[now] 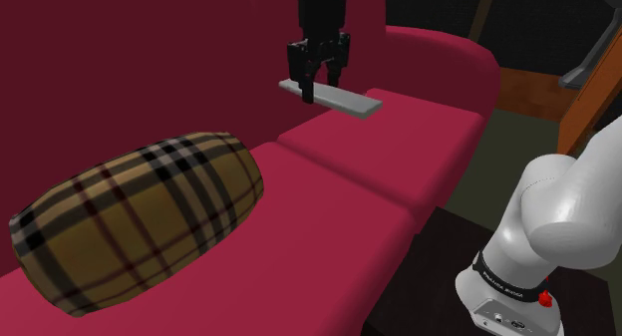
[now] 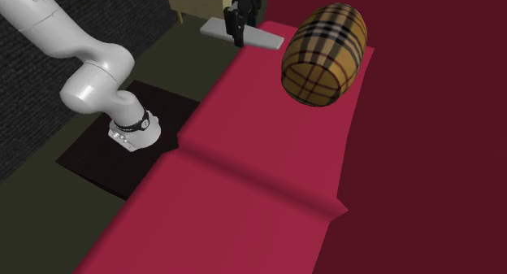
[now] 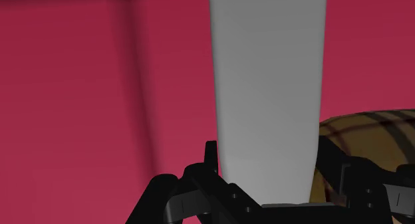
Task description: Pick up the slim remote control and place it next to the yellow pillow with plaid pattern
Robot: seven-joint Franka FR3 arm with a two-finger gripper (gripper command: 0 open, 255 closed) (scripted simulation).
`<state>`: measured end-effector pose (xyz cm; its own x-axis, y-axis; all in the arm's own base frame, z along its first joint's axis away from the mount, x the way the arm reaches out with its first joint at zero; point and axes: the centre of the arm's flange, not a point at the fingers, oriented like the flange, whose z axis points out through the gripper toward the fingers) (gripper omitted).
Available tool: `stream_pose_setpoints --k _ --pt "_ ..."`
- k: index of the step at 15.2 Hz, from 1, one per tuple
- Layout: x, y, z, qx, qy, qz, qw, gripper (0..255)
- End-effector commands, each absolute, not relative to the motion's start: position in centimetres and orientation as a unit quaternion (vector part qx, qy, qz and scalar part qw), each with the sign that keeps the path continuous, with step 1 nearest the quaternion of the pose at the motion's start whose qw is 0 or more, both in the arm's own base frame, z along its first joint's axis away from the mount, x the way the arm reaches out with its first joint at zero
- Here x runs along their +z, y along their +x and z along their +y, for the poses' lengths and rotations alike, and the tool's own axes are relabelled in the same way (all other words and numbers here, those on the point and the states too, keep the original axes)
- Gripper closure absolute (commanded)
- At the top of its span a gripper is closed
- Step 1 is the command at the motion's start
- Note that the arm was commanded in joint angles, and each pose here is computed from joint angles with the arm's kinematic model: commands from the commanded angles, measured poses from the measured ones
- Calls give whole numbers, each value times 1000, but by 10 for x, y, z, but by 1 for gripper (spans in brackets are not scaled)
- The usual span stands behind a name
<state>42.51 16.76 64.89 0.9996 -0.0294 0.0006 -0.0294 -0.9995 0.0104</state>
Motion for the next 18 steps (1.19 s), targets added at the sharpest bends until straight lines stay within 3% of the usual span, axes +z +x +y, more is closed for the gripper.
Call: stream_pose_setpoints --k 1,18 --pt "649 415 194 0 1000 -15 5 255" --pt "634 349 359 0 1000 -15 5 255"
